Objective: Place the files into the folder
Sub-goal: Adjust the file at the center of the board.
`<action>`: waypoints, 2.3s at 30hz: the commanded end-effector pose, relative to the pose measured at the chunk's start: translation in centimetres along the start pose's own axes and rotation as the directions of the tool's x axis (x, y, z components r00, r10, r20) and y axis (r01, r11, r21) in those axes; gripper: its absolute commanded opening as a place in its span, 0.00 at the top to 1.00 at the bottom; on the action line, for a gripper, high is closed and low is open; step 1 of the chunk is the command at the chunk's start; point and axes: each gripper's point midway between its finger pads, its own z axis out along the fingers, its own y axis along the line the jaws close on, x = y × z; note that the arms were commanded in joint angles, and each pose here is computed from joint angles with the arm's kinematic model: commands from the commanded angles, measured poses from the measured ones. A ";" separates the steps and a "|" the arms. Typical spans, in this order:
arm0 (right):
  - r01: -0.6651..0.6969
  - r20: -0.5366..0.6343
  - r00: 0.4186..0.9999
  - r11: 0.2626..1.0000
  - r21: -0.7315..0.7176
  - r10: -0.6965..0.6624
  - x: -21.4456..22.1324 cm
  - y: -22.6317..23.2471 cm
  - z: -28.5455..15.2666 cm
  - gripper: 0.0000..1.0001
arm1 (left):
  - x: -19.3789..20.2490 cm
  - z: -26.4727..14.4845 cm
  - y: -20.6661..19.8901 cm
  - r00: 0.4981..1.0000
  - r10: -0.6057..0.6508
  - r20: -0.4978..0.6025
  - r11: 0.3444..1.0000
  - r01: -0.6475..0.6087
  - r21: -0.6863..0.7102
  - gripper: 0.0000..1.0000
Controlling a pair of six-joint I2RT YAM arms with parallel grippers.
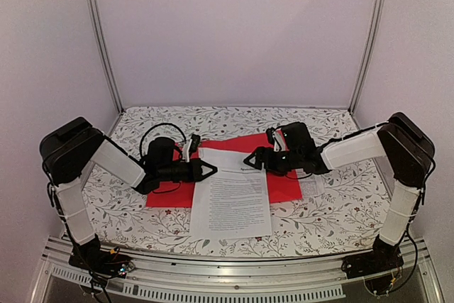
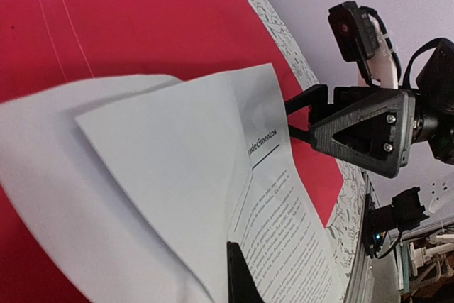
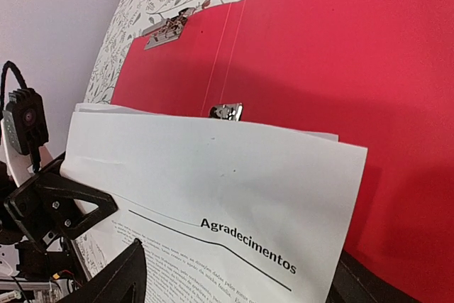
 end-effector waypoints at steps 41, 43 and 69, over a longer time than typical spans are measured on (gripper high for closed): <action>0.022 -0.031 0.999 0.998 0.054 -0.021 2.7 0.1 -0.2 0.19 | -1.3 -1.4 -0.5 0.995 -0.082 0.051 0.997 0.082 -0.001 0.73; 0.016 -0.025 1.000 0.998 0.060 -0.014 2.6 -0.1 -0.1 0.20 | -0.9 -1.4 -0.6 0.996 -0.085 0.041 0.996 0.085 0.001 0.70; 0.023 0.078 0.996 0.986 0.167 -0.037 3.1 -0.3 -1.3 0.23 | -0.5 -1.5 0.3 0.973 -0.203 0.112 0.971 0.215 -0.104 0.70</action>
